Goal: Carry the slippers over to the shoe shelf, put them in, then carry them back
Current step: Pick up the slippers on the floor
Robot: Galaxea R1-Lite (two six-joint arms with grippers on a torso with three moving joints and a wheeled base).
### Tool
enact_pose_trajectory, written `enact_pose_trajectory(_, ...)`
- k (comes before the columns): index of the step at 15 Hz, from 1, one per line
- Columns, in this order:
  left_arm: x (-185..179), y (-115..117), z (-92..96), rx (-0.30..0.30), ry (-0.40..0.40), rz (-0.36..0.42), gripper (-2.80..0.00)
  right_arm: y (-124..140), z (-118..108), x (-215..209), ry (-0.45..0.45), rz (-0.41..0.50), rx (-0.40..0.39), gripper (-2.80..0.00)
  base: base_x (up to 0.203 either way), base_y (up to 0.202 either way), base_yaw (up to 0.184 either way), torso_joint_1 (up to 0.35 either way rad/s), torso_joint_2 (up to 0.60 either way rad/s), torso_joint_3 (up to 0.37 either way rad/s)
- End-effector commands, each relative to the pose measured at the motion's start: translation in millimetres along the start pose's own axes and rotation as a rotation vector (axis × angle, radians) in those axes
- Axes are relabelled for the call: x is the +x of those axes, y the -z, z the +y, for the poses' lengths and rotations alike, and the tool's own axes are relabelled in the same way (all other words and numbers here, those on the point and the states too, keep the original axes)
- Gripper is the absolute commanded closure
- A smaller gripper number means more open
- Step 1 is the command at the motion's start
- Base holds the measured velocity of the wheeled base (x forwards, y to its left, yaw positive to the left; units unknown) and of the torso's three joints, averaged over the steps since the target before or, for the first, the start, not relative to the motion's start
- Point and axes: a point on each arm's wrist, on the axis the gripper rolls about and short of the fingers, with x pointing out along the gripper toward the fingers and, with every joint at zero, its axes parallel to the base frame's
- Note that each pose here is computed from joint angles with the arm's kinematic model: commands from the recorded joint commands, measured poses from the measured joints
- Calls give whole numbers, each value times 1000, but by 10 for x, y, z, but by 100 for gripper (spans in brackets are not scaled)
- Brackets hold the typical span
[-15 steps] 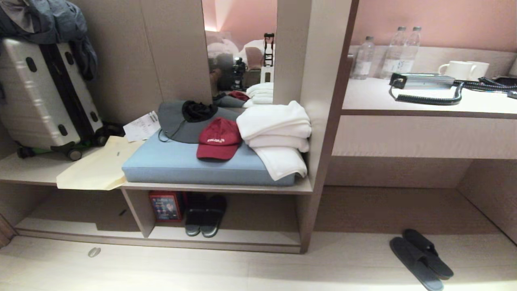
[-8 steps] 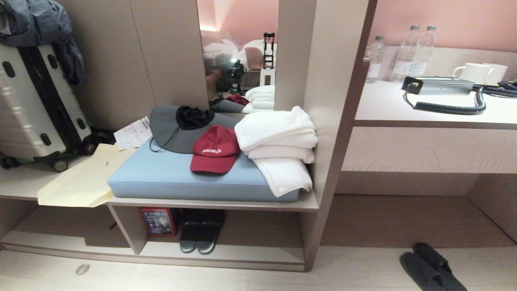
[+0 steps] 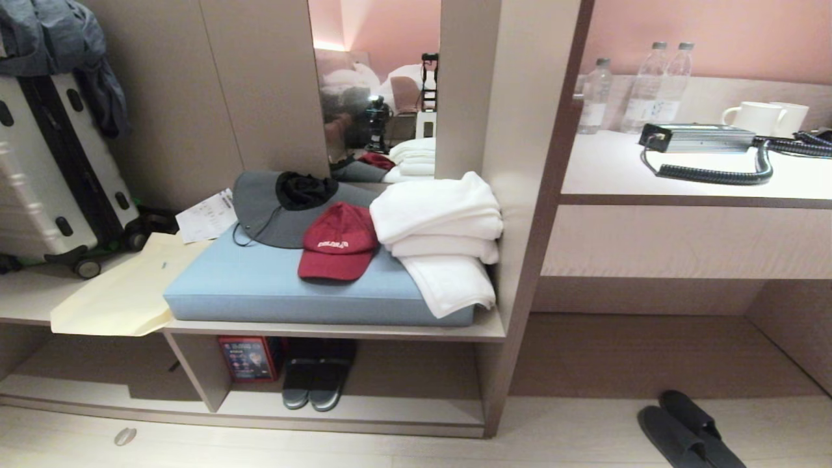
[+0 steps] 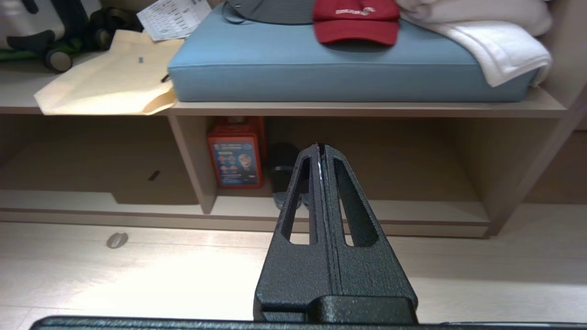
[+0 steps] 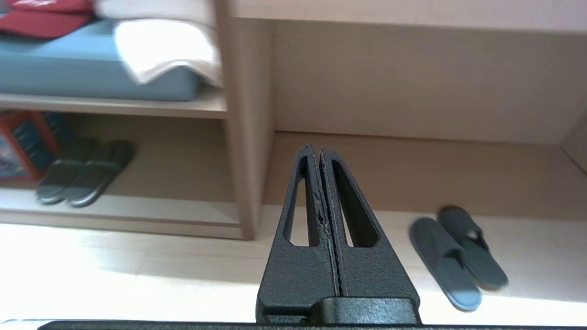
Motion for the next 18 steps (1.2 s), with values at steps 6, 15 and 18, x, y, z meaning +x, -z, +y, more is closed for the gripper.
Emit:
enact_pose_trajectory(6,1,0,0,-1,-1,1,0,0,1,1,-1,0,0,0,0,-196,3,3,2,2)
enact_pose_trajectory(15,2,0,0,-1,-1,2,0,0,1,1,-1,0,-2,0,0,-196,1,3,3,1)
enact_pose_trajectory(18,2,0,0,-1,-1,2,0,0,1,1,-1,0,-2,0,0,-197,3,0,3,3)
